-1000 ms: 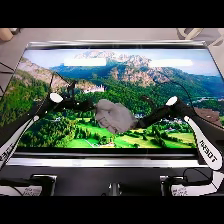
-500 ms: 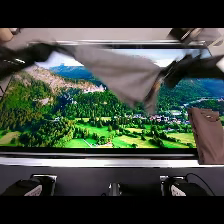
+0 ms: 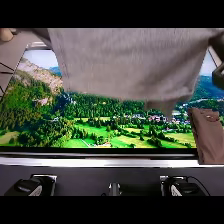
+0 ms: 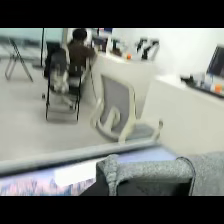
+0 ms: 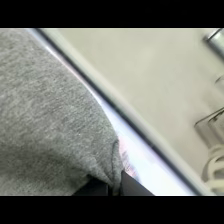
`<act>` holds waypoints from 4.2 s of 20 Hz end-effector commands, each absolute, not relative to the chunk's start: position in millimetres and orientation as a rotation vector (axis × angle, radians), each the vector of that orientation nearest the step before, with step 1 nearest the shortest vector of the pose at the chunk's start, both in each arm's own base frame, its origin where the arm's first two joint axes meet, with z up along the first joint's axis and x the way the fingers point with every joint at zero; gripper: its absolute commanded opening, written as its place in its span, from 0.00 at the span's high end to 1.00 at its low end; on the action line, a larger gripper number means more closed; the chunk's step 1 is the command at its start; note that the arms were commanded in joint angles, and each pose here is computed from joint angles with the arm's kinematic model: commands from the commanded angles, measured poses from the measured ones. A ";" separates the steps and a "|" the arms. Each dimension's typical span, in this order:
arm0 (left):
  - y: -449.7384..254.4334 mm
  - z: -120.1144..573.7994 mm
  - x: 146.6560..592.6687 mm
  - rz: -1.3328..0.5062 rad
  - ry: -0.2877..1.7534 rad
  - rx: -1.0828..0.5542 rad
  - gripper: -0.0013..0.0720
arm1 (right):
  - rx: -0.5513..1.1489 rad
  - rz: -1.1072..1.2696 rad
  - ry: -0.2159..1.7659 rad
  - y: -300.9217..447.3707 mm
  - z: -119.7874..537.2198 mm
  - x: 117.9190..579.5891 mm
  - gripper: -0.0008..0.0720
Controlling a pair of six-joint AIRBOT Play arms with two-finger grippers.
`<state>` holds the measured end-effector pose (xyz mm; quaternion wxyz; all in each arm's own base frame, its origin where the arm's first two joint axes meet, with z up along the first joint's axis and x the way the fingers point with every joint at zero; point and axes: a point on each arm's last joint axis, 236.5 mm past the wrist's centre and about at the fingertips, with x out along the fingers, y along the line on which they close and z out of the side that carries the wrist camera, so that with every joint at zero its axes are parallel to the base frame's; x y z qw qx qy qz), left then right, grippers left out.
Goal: Fold the shirts.
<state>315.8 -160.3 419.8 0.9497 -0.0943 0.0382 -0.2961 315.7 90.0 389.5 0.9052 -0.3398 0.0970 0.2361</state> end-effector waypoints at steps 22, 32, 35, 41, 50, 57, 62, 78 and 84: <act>-146.0 48.6 370.4 -0.350 0.919 -0.361 0.94 | -0.068 0.631 1.553 -8.3 -36.7 345.2 0.16; -146.5 49.4 370.3 -0.352 0.918 -0.364 0.94 | 0.169 0.667 1.484 54.7 -101.1 327.4 0.85; -146.3 82.1 379.2 -0.381 0.832 -0.322 0.94 | 0.087 0.668 1.345 48.9 -59.4 363.7 0.96; -98.6 319.1 375.1 -0.340 0.302 -0.366 0.95 | -0.307 0.450 0.537 30.4 266.0 425.4 0.96; -31.8 414.3 271.2 -0.130 0.101 -0.301 0.95 | -0.519 -0.111 -0.303 -10.7 565.1 245.9 0.96; -35.1 377.2 283.3 -0.129 0.218 -0.299 0.95 | -0.487 -0.066 -0.155 -21.9 523.6 314.0 0.96; -47.1 196.4 331.9 -0.111 0.657 -0.398 0.94 | -0.364 0.113 0.314 -36.4 343.1 476.2 0.96; -93.1 41.2 347.2 -0.182 0.900 -0.366 0.94 | -0.054 0.690 1.444 26.9 32.4 379.4 0.09; -93.7 40.2 345.6 -0.184 0.907 -0.366 0.94 | 0.238 0.702 1.536 115.8 -61.2 202.9 0.07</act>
